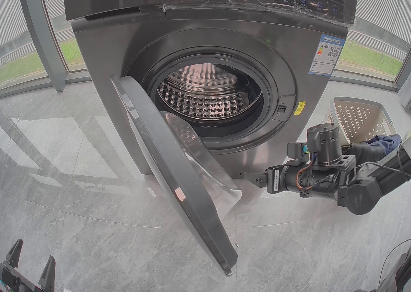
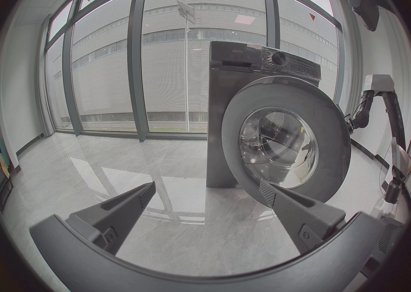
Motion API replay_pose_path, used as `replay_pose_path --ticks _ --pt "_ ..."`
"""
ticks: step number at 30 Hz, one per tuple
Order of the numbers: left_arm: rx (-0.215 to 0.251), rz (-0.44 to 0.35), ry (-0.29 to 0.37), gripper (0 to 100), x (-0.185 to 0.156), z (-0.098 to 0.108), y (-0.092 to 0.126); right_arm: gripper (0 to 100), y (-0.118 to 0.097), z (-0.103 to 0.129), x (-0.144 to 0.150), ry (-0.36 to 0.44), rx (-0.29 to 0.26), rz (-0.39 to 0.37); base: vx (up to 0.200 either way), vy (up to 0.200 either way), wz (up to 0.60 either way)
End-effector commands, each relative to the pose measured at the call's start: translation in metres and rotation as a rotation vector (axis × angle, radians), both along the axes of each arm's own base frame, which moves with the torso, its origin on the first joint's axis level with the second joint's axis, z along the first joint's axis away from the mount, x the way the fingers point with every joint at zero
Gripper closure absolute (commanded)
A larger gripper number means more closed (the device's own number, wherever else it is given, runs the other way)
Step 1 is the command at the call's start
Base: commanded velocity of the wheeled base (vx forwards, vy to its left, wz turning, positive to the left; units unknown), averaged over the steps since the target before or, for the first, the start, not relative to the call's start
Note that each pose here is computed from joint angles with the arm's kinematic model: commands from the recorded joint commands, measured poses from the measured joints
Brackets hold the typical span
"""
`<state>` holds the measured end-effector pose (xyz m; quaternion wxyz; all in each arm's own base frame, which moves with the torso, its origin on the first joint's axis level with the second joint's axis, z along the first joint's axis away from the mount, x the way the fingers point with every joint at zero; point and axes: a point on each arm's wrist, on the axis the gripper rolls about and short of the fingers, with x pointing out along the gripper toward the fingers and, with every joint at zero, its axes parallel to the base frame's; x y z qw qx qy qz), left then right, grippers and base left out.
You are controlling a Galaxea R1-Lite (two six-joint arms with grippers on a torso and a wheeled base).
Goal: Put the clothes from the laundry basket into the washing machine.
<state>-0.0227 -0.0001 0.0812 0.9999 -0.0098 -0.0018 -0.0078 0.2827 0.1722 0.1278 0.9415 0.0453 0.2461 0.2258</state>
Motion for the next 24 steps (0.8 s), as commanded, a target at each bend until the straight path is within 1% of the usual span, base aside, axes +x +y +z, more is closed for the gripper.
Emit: replay_pose_path --ticks 1,4,9,13,15,18,21,24 --pt "0.001 0.003 -0.001 0 0.0 -0.005 0.0 0 0.015 -0.018 0.019 0.027 -0.008 0.001 0.0 0.0 0.0" --pt "0.001 0.003 -0.001 0 0.0 -0.005 0.0 0 0.02 -0.02 0.02 0.029 -0.008 0.008 0.0 0.0 0.0" --pt "0.001 0.0 -0.001 0 0.0 -0.005 0.0 0 0.031 -0.02 0.014 0.043 0.018 0.028 0.0 0.0 0.0" --pt "0.001 -0.001 -0.001 0 0.0 -0.005 0.0 0 0.044 -0.021 0.003 0.057 0.033 0.067 0.0 0.0 0.0" --pt "0.001 -0.001 -0.001 0 0.0 -0.005 0.0 0 0.05 -0.021 -0.002 0.049 0.039 0.088 0.0 0.0 0.0" --pt "0.0 -0.003 -0.001 0 0.0 -0.005 0.0 0 0.057 -0.019 -0.007 0.016 0.062 0.113 0.0 0.0 0.0" --pt "0.0 -0.003 -0.001 0 0.0 -0.005 0.0 0 0.057 -0.015 -0.004 -0.012 0.082 0.106 0.0 0.0 0.0" --pt "0.0 -0.003 0.001 0 0.0 -0.005 0.0 0 0.056 -0.013 -0.002 -0.02 0.087 0.102 0.0 0.0 0.0"
